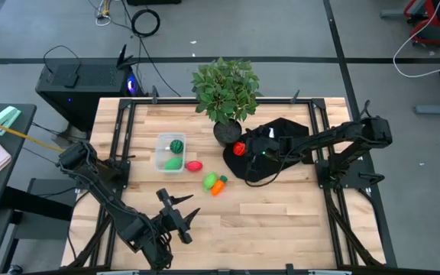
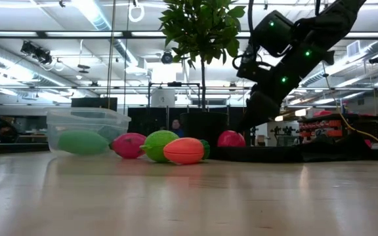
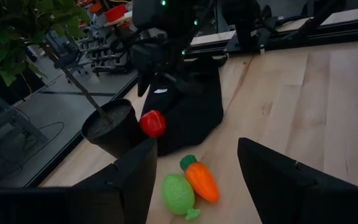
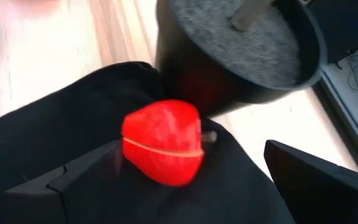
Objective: Pick and placing Produce into tupperware
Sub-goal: Put the apple into the bin
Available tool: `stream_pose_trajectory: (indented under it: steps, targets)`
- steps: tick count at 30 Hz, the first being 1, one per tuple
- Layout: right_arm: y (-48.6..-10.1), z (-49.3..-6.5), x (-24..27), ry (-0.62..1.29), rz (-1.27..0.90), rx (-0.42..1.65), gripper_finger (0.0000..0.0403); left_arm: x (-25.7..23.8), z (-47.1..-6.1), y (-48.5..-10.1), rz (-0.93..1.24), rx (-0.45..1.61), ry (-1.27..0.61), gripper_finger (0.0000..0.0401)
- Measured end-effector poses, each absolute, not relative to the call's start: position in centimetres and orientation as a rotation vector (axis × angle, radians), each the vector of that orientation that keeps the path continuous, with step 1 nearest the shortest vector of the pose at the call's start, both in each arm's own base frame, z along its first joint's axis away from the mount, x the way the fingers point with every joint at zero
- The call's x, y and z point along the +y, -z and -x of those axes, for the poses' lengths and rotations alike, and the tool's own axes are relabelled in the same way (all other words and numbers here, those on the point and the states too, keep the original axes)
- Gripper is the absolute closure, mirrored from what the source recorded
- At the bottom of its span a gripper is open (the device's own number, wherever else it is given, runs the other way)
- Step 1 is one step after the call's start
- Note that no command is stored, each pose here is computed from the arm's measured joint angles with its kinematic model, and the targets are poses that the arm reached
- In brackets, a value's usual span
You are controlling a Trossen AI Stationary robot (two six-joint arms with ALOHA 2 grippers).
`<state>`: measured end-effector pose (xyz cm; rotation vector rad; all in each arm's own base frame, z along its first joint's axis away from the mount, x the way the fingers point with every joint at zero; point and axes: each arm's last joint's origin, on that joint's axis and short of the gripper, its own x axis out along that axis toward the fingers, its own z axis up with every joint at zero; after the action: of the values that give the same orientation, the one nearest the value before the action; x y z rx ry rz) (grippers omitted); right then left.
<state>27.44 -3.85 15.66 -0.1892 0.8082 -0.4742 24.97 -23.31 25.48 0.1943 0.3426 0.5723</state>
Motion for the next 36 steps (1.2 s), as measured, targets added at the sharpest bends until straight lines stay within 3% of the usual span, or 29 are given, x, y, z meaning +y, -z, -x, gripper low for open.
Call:
stream_pose_trajectory:
  steps: [28,36]
  targets:
    - [-11.6,-30.5,-4.1,0.486,0.147,0.814,0.0005,-23.2,-25.1,-25.5,-0.185,0.341,-0.577,0.017]
    - [-11.1,-30.4,-4.1,0.48,0.108,0.832,0.0034,-23.2,-25.1,-25.5,-0.182,0.339,-0.578,0.017]
